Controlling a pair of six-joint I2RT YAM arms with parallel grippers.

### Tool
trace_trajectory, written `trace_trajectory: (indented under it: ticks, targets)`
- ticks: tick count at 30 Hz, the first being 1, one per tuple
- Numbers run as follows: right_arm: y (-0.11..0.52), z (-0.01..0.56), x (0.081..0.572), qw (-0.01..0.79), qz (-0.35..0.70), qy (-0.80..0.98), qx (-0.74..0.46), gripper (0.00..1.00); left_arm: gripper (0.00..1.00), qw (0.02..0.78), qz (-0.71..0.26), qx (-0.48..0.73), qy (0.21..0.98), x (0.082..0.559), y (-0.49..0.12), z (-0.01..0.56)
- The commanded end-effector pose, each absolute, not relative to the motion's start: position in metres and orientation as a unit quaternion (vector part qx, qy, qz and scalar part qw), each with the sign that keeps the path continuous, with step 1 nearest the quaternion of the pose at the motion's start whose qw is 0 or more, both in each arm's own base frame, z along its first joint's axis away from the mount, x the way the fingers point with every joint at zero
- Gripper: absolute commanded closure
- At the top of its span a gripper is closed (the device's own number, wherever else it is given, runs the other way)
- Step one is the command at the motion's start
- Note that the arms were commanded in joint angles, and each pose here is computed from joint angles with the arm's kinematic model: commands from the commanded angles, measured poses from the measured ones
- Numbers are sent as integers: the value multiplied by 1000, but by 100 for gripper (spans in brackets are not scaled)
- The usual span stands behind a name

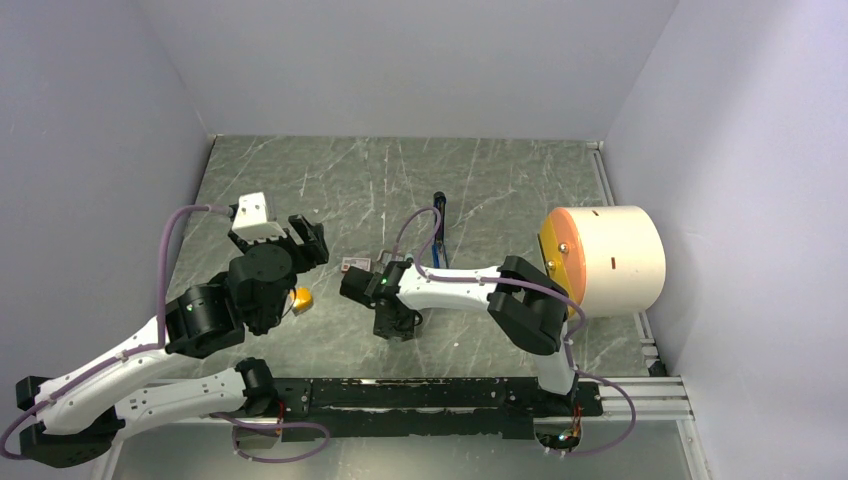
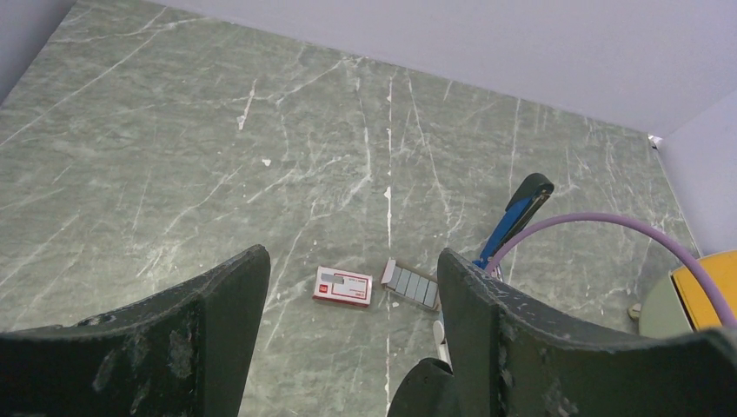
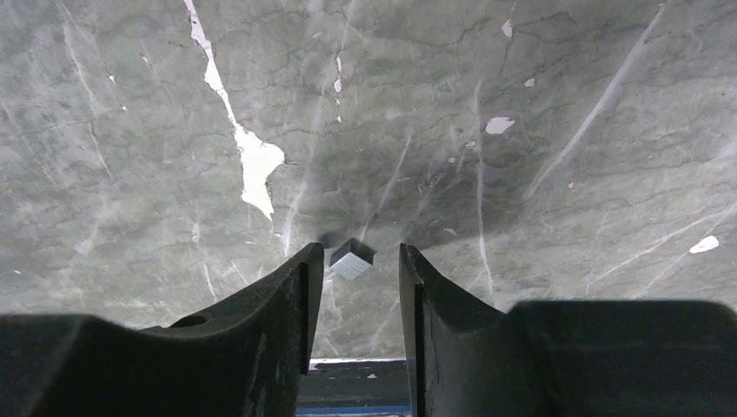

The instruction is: Load the staples into the stapler

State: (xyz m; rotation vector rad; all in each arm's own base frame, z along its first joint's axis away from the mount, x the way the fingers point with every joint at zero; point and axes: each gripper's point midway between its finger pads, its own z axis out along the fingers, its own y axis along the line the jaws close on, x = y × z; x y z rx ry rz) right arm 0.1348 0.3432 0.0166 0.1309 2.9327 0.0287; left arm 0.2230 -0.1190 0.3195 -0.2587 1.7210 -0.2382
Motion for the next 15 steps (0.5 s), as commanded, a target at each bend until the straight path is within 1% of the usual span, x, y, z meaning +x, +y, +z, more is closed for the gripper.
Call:
trace_trajectory:
  ticks: [1,12,15]
  targets:
    - [332,8,127,89,-19,996,26,58,25,641,-92,-125,752,224,-114,317]
    - [322,3,118,71,-33,997,3,59,25,640,-90,-125,753,224,-114,315]
    - [321,5,117,71,-28,997,1,64,25,639,-91,-124,754,224,-114,314]
